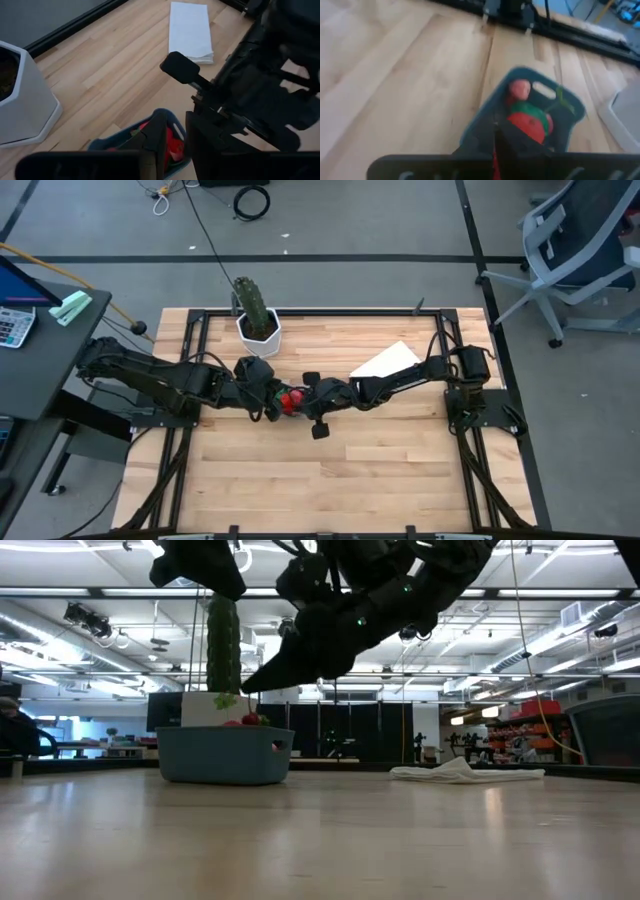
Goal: Pick and placing Produce into tupperware
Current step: Put the red cherry into the blue bin, then return to Home Position
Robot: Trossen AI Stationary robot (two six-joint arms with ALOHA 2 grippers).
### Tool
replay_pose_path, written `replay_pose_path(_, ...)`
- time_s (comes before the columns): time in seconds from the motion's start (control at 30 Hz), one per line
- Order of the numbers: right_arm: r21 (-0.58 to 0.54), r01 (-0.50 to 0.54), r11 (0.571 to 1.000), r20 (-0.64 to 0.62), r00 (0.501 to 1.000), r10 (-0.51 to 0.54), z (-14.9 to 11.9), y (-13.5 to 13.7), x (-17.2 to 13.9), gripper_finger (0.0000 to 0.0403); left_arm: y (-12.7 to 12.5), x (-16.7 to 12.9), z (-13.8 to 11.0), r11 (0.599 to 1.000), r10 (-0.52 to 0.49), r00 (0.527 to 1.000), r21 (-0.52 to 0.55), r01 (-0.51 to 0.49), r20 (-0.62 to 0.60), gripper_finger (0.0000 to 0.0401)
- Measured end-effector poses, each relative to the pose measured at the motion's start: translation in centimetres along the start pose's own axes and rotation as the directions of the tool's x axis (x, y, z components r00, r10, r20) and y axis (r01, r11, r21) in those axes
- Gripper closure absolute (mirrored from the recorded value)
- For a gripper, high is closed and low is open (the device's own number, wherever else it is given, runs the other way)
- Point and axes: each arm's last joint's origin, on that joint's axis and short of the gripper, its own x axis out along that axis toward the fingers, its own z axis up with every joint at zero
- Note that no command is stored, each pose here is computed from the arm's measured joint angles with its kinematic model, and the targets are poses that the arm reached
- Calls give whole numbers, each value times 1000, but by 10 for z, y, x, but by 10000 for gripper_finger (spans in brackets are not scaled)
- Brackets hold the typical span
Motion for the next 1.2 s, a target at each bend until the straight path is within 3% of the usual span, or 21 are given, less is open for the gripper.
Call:
replay_pose_path(0.17,2,6,1000,-33,999,-6,-3,-2,0,382,0,0,0,1000,0,1000,-2,0,1,329)
replay_pose_path(0.47,26,6,1000,-49,999,-5,-4,2,0,299,0,0,1,1000,1,1000,-5,-1,2,322)
replay_pose_path(0.63,30,31,999,-45,999,-29,12,-3,-19,278,2,-2,0,999,5,1000,46,-5,-5,327)
replay_pose_path(0.8,51,23,998,-97,995,-18,51,-13,-94,280,19,-27,2,998,-8,1000,64,9,-10,330)
replay_pose_path(0.93,146,25,989,-133,991,-5,72,-18,-185,281,41,-60,-2,996,-39,998,78,43,-50,326)
replay_pose_path(1.07,282,8,959,-139,990,33,72,-13,-268,280,68,-92,-10,996,-74,992,48,80,-103,329)
replay_pose_path(1.2,225,-95,970,-26,994,103,54,6,-318,281,89,-110,-16,998,-24,999,56,22,36,339)
